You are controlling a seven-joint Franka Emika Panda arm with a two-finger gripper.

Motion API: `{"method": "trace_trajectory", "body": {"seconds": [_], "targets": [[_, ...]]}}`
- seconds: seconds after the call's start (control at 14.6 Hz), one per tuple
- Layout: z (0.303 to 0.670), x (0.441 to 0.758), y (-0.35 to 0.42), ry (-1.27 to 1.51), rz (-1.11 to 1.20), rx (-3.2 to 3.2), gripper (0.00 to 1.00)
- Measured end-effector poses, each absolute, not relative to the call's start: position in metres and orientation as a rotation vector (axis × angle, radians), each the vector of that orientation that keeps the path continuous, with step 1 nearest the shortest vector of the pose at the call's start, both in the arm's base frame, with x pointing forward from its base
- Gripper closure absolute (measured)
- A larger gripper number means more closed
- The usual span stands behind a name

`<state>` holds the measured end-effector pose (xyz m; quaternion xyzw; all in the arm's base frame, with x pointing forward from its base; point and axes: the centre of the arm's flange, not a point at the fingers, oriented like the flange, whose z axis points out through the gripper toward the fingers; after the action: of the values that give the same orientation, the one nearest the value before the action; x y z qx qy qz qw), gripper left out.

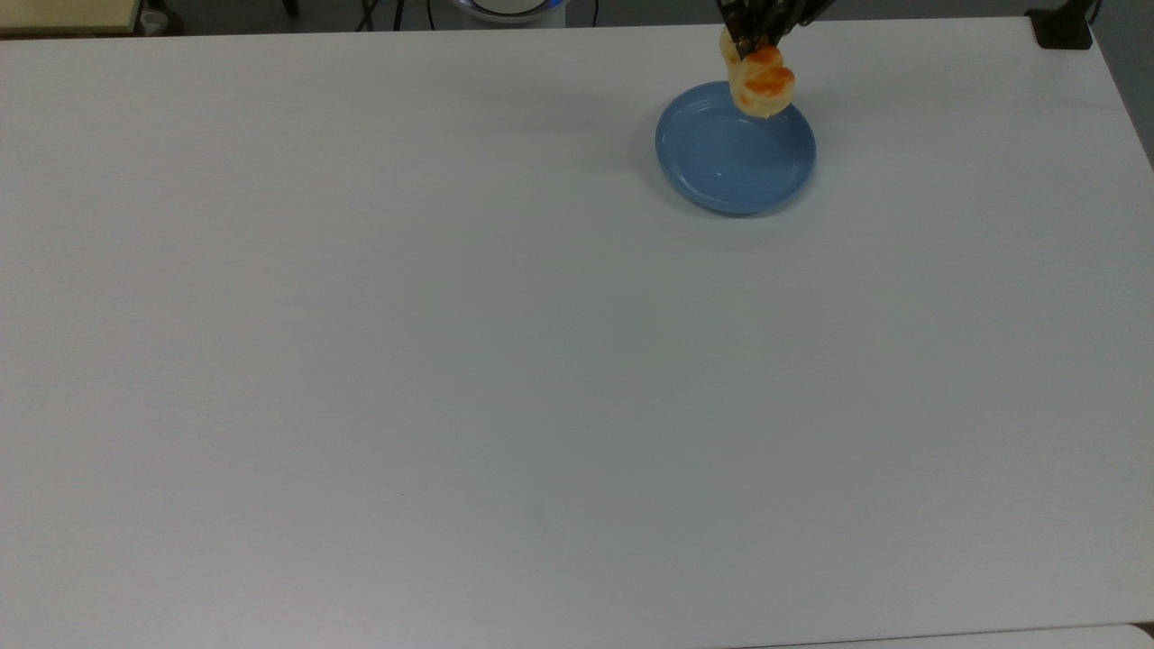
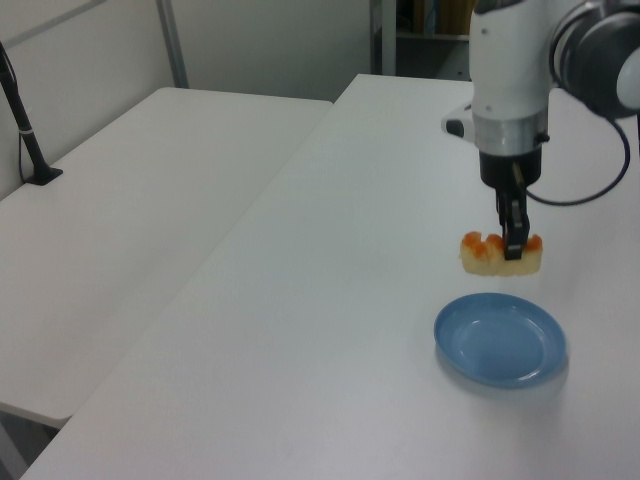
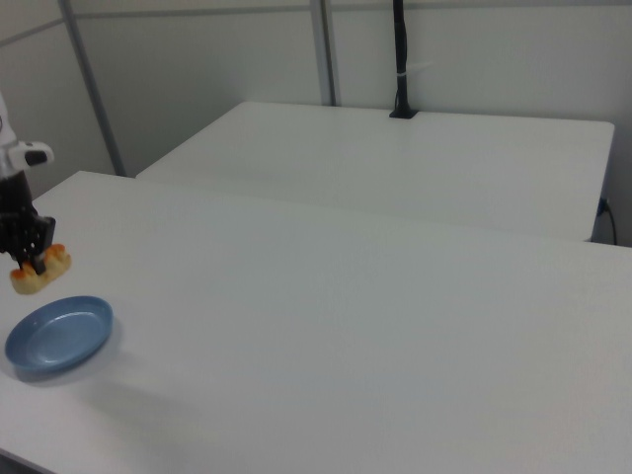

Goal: Put the bread onto the plate
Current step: 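Lower the bread roll onto the plate and open the gripper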

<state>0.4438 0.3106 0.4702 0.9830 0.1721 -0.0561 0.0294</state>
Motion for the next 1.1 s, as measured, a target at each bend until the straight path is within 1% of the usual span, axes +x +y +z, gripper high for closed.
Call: {"method": "trace_trajectory", "body": {"seconds": [0.27,0.48,0.62,0.82,1.1], "targets": [[0.425,0.437,0.303,0.525,-0.189,3.029,0.76],[0.402,0.434,0.300,0.488,-0.179,3.042,0.75],[0.392,0.436,0.301,0.444,-0.185,3.053,0.75],[0.384,0.443,0.305,0.343,-0.136,3.097,0.75],[0.371,0.448,0.307,0.293,-0.141,3.117,0.75]]}}
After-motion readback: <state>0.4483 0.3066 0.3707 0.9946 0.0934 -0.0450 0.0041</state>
